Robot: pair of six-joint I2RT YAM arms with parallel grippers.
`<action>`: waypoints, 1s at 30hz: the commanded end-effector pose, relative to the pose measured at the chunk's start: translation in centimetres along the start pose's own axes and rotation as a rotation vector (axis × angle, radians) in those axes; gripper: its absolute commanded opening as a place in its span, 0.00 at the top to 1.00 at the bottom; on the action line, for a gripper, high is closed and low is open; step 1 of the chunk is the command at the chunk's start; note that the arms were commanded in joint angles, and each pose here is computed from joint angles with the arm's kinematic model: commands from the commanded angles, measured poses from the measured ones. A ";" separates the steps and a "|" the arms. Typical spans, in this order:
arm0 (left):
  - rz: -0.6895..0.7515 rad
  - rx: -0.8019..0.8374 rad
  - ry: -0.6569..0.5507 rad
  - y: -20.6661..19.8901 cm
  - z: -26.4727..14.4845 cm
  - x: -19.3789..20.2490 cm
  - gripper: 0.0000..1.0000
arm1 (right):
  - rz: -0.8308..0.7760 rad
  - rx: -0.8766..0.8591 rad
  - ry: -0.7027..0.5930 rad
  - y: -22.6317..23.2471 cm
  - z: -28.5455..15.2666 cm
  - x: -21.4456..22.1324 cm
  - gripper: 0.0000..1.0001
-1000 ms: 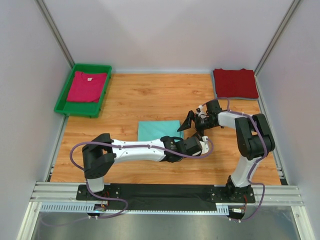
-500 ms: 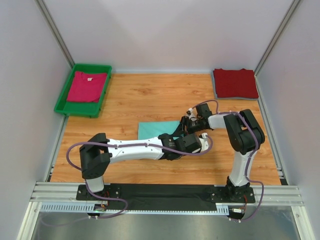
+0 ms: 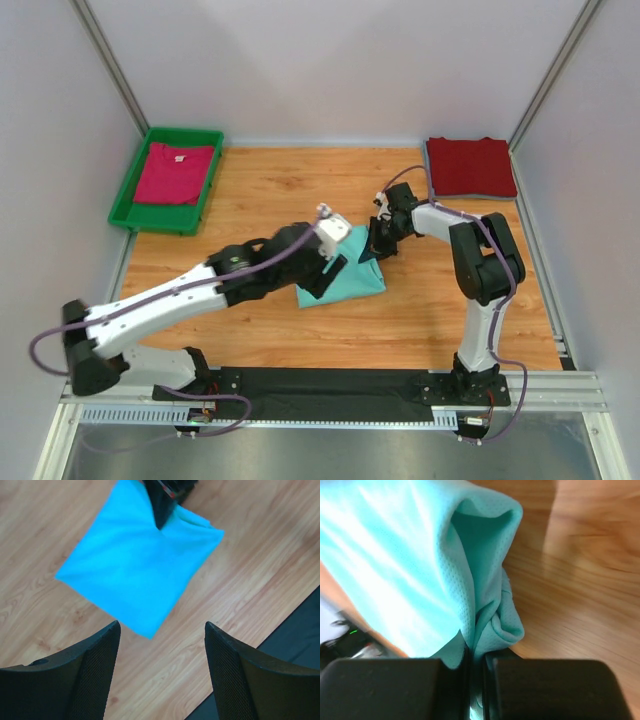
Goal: Fold and stack the t-shirts
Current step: Neatly place the folded tshirt to the corner
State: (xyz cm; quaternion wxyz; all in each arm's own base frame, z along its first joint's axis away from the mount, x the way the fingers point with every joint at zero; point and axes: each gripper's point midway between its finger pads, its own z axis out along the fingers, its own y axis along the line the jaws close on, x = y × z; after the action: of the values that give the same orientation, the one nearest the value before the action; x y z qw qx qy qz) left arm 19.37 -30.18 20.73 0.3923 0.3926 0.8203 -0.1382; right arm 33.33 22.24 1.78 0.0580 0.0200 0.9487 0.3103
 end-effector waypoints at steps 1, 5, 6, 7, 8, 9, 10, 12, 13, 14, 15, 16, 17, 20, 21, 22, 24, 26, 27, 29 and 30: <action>-0.237 0.009 -0.120 2.0 -4.6 -0.6 0.25 | -0.177 0.267 -0.095 -2.8 -3.9 -2.4 1.00; -0.352 0.020 -0.170 3.5 -7.1 1.0 0.25 | -0.274 0.394 -0.081 -3.1 -6.6 -4.5 1.00; -0.378 0.025 -0.169 3.5 -7.2 1.4 0.25 | -0.285 0.435 -0.096 -3.4 -7.4 -5.3 1.00; -0.381 0.050 -0.152 3.0 -6.8 2.5 0.25 | -0.318 0.524 -0.132 -3.9 -8.9 -6.8 1.00; -0.383 0.064 -0.166 3.0 -7.2 2.8 0.25 | -0.334 0.560 -0.154 -4.1 -9.8 -7.7 1.00; -0.384 0.072 -0.166 2.9 -7.2 3.1 0.25 | -0.335 0.582 -0.184 -4.3 -10.8 -8.7 1.00; -0.381 0.084 -0.153 2.7 -7.0 3.8 0.25 | -0.323 0.618 -0.182 -5.0 -11.3 -9.2 1.00; -0.374 0.091 -0.159 2.9 -7.2 4.2 0.25 | -0.305 0.629 -0.261 -4.5 -14.0 -12.6 1.00; -0.358 0.097 -0.149 2.9 -7.2 4.6 0.25 | -0.290 0.680 -0.255 -5.4 -14.6 -13.3 1.00; -0.354 0.097 -0.142 3.0 -7.1 4.8 0.25 | -0.299 0.685 -0.321 -4.3 -16.5 -15.6 1.00; -0.361 0.075 -0.140 3.8 -7.2 4.7 0.26 | -0.292 0.695 -0.350 -4.4 -18.0 -16.8 1.00; -0.348 0.093 -0.118 3.7 -7.4 5.1 0.26 | -0.288 0.712 -0.341 -4.5 -18.9 -17.0 1.00; -0.343 0.092 -0.112 3.8 -7.5 5.3 0.26 | -0.294 0.725 -0.339 -5.0 -19.0 -17.9 1.00; -0.320 0.064 -0.076 4.6 -6.9 6.1 0.26 | -0.351 0.754 -0.437 -4.3 -22.4 -21.2 1.00; -0.314 0.058 -0.058 4.7 -6.6 6.3 0.26 | -0.401 0.770 -0.463 -3.8 -23.6 -22.1 1.00; -0.311 0.050 -0.040 4.8 -6.3 6.7 0.26 | -0.418 0.787 -0.478 -3.8 -24.2 -22.7 1.00; -0.302 0.044 -0.011 4.8 -5.7 7.1 0.26 | -0.477 0.803 -0.511 -3.6 -25.2 -24.0 1.00; -0.286 0.027 0.038 5.1 -4.9 7.6 0.26 | -0.529 0.815 -0.540 -3.2 -25.8 -24.9 1.00; -0.280 0.026 0.054 5.1 -4.8 7.8 0.26 | -0.589 0.812 -0.567 -2.5 -26.5 -25.7 1.00; -0.273 0.025 0.081 5.0 -4.0 8.2 0.26 | -0.636 0.826 -0.593 -2.0 -27.4 -26.4 1.00; -0.272 0.024 0.083 5.0 -3.6 8.2 0.26 | -0.656 0.835 -0.607 -1.7 -28.0 -26.7 1.00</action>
State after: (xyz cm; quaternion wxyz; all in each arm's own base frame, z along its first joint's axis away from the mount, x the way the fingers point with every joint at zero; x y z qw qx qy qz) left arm 17.48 -20.20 16.61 0.3227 0.2721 0.8872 -0.1865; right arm 54.47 2.74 21.80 0.3494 -0.1137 0.9240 -0.1062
